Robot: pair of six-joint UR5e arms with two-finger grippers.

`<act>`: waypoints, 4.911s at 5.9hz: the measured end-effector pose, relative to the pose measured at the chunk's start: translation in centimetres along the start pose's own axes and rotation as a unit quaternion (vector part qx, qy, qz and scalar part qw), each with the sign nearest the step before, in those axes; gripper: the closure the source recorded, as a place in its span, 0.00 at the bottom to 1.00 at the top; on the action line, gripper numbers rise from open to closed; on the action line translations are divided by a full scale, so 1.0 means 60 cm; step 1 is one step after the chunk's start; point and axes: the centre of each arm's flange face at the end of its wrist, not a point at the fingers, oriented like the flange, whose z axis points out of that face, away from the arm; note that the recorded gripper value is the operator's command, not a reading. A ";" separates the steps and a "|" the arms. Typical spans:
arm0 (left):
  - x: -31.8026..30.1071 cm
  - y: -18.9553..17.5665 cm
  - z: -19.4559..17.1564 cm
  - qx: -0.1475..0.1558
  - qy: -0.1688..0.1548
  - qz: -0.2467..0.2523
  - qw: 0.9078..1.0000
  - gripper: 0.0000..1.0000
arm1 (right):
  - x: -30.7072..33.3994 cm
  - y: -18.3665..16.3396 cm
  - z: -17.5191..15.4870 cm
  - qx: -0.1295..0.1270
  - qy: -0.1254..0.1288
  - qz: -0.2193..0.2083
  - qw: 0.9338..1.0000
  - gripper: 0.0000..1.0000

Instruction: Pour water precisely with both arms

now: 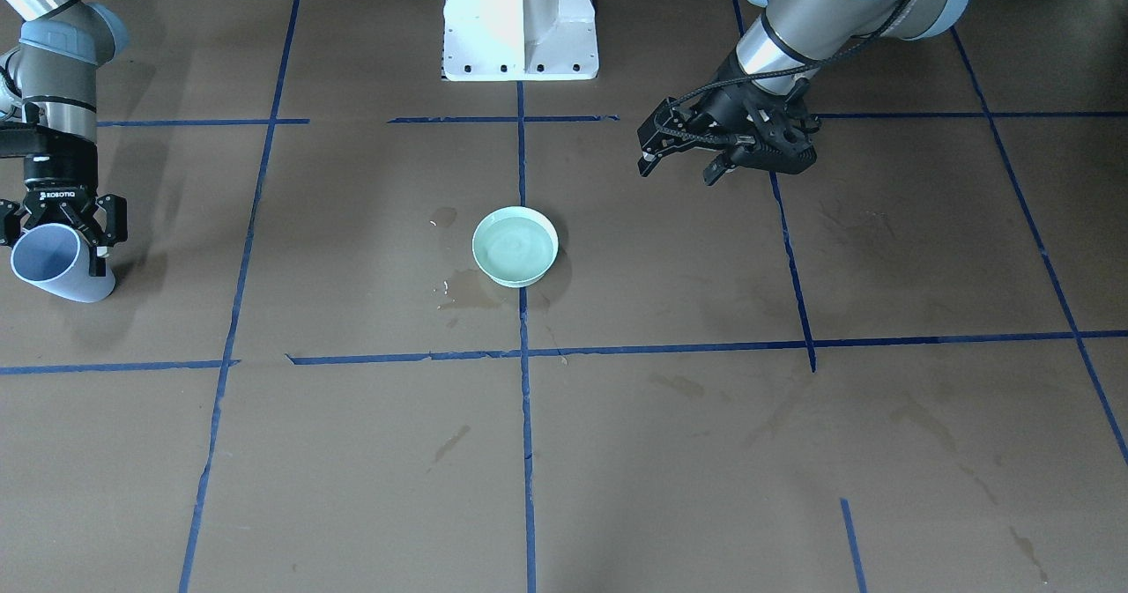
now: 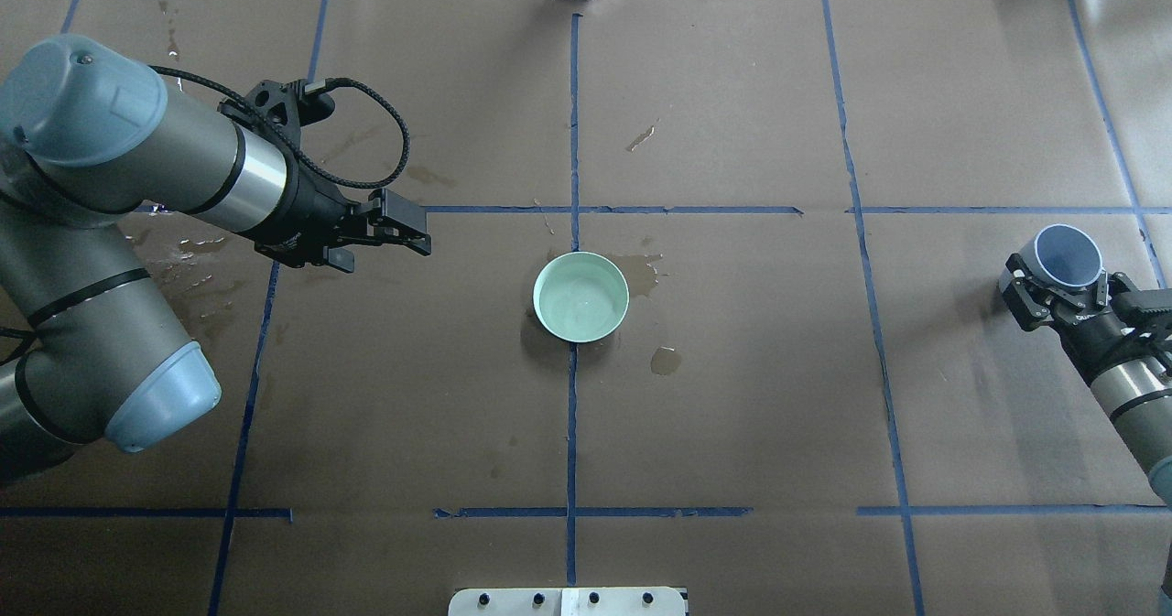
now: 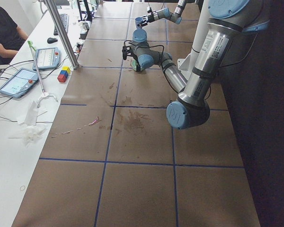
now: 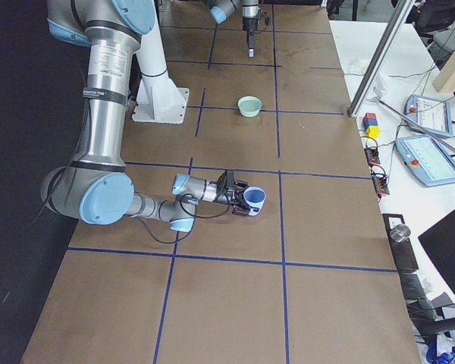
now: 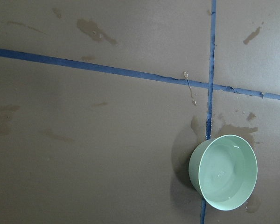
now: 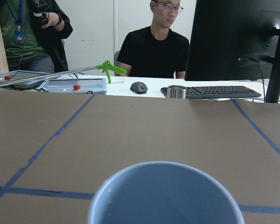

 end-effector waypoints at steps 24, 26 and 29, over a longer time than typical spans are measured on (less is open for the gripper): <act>0.179 0.032 0.283 -0.013 -0.097 -0.047 0.994 0.04 | 0.356 -0.399 -0.021 -0.334 -0.111 -0.058 0.934 0.00; 0.198 0.020 0.305 -0.014 -0.105 -0.059 0.993 0.04 | 0.371 -0.382 -0.020 -0.393 -0.142 -0.080 0.905 0.00; 0.199 0.018 0.306 -0.013 -0.104 -0.062 0.993 0.04 | 0.375 -0.386 -0.019 -0.456 -0.136 -0.087 0.875 0.00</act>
